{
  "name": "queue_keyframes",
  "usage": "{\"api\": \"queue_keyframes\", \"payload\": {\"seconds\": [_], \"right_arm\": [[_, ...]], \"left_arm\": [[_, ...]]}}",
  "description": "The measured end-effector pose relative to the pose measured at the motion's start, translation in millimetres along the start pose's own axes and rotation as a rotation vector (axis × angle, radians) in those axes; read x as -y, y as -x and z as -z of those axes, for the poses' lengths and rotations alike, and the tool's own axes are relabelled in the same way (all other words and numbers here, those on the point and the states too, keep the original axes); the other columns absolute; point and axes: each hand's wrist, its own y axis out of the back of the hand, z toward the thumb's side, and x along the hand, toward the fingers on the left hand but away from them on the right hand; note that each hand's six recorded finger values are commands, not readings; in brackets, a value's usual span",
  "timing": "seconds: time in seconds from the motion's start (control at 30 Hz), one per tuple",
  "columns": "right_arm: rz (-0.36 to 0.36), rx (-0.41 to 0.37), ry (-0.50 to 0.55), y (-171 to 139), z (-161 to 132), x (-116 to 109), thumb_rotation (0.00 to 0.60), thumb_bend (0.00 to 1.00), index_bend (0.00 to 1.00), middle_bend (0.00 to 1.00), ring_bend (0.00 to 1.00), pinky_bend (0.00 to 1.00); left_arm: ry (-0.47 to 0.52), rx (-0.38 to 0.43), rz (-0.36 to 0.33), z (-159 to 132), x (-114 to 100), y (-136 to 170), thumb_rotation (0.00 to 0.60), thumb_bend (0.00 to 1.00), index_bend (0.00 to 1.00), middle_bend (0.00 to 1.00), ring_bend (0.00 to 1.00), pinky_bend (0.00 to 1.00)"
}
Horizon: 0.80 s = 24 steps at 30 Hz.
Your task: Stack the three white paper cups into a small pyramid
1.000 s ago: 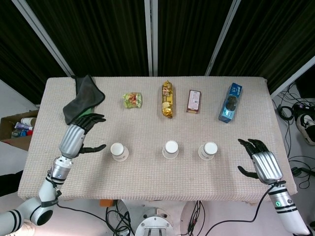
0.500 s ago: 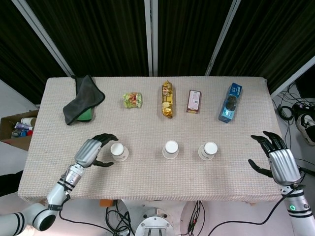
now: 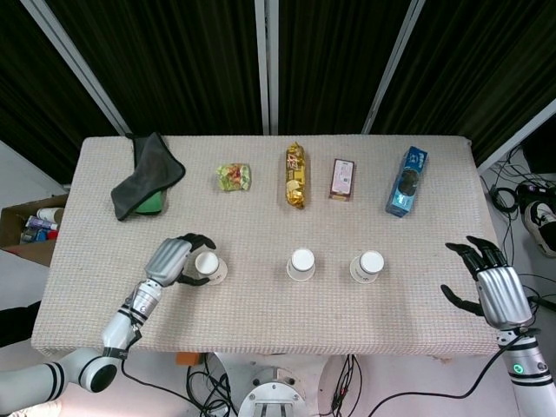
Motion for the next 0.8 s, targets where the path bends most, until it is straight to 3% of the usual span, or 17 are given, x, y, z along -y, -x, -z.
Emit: {"api": "queue_keyframes", "payload": {"seconds": [0.1,0.43,0.8], "right_arm": [[-0.004,0.004,0.002,0,1,2,0.6,0.16,0.25,0.31,0.12,0.2],[0.0,-0.006,-0.001,1,-2,1,0.6,0.16,0.25,0.31,0.12,0.2],[0.0,0.017,-0.001,-3,4,-1,0.6,0.16,0.25,0.31,0.12,0.2]], "left_arm": [[-0.031,-0.002,-0.002,0,-2,-2,0.6,0.08,0.47,0.5,0.5,0.62],[-0.011,0.101,-0.002,-41,-14,-23,0.6,0.1,0.48,0.51,0.5,0.64],[-0.017,0.175,0.07,-81,16,-56,0.6,0.09,0.48,0.51,0.49,0.63]]}}
